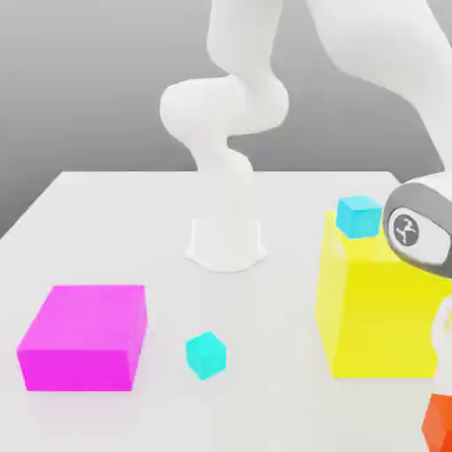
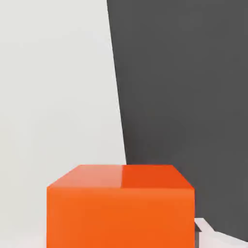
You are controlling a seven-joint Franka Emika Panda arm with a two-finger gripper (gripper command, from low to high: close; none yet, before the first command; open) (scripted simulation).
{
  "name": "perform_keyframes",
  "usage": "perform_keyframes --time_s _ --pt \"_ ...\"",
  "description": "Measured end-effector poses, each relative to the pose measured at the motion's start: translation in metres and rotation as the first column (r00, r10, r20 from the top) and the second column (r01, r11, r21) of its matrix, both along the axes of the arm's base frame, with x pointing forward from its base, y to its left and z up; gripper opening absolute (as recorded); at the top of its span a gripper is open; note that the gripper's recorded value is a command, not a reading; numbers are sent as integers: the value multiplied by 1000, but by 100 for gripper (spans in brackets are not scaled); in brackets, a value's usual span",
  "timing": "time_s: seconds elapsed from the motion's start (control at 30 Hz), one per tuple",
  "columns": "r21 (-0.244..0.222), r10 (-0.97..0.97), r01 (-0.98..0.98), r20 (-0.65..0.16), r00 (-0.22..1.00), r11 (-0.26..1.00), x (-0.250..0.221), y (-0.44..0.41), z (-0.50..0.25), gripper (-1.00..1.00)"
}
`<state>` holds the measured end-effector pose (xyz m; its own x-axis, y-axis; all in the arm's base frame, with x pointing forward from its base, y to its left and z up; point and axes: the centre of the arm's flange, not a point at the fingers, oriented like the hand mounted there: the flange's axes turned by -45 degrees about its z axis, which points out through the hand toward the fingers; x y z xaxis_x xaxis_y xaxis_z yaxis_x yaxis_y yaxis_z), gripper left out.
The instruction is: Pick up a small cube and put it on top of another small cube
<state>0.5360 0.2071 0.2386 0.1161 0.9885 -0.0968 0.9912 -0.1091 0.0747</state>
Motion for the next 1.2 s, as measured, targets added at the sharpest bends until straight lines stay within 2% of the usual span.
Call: perform_keyframes --time_s 0.17,0.3,0.47,0.67,0.73,0.97,1.2 --pt "-63 6 -4 23 1000 998 -24 -91 31 -100" --pt "-75 -9 10 15 1000 997 -56 -163 43 -100" --pt "-35 19 -20 -18 1000 999 -113 -216 38 -100" --pt "86 95 -89 -61 994 992 -187 -238 12 -100" --pt "107 107 -100 -64 992 989 -193 -237 5 -100" --pt "126 116 -107 -61 991 986 -191 -234 -20 -100" --pt "110 110 -103 -64 992 989 -196 -237 -56 -100"
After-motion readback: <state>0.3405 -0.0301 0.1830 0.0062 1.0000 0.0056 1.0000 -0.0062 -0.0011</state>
